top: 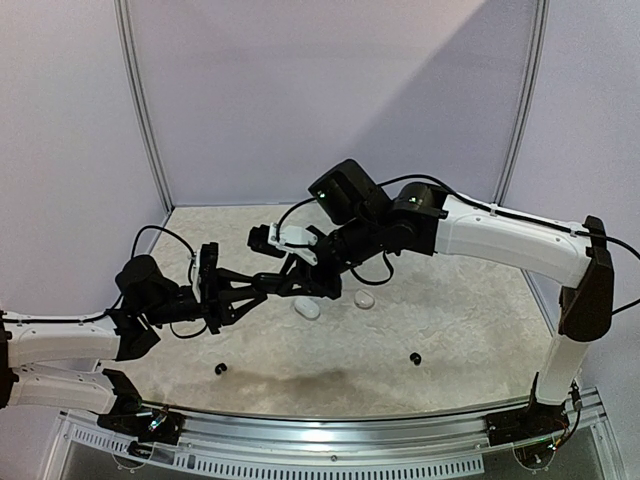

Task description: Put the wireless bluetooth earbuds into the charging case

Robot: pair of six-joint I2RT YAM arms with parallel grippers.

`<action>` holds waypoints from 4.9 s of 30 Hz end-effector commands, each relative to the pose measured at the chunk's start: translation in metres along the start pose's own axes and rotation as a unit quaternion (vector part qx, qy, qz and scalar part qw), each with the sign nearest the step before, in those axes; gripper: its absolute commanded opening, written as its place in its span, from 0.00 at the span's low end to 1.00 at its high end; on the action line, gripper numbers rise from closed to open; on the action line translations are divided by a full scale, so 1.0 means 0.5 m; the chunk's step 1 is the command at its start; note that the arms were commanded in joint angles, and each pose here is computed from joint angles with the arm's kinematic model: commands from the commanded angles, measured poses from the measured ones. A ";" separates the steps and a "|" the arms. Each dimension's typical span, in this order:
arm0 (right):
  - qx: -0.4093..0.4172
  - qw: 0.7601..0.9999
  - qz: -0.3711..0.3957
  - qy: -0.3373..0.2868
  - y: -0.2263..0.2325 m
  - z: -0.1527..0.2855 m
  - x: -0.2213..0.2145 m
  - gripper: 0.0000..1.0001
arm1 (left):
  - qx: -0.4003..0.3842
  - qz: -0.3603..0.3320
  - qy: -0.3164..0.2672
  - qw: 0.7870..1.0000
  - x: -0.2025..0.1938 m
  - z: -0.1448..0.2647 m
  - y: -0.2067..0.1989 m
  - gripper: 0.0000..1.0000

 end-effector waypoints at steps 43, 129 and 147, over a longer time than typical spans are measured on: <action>-0.089 0.995 0.002 -0.049 -0.035 0.053 0.058 0.67 | -0.075 -0.101 0.011 0.992 -0.001 -0.005 -0.034 0.00; -0.099 0.993 -0.054 -0.045 -0.069 0.048 0.035 0.89 | -0.099 -0.157 0.050 0.981 -0.033 -0.004 -0.033 0.00; -0.081 0.994 -0.056 -0.041 -0.065 0.042 0.034 0.87 | -0.083 -0.144 0.031 0.986 -0.018 -0.001 -0.031 0.00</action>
Point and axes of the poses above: each gripper's point midway between its finger pads, its own z axis back along the fingers, its own y axis along the line the jaws close on, x = y × z, the point moved 6 cm from there along z, back along the fingers, and after that the axes turned 1 degree about -z, right-handed, at the moved point
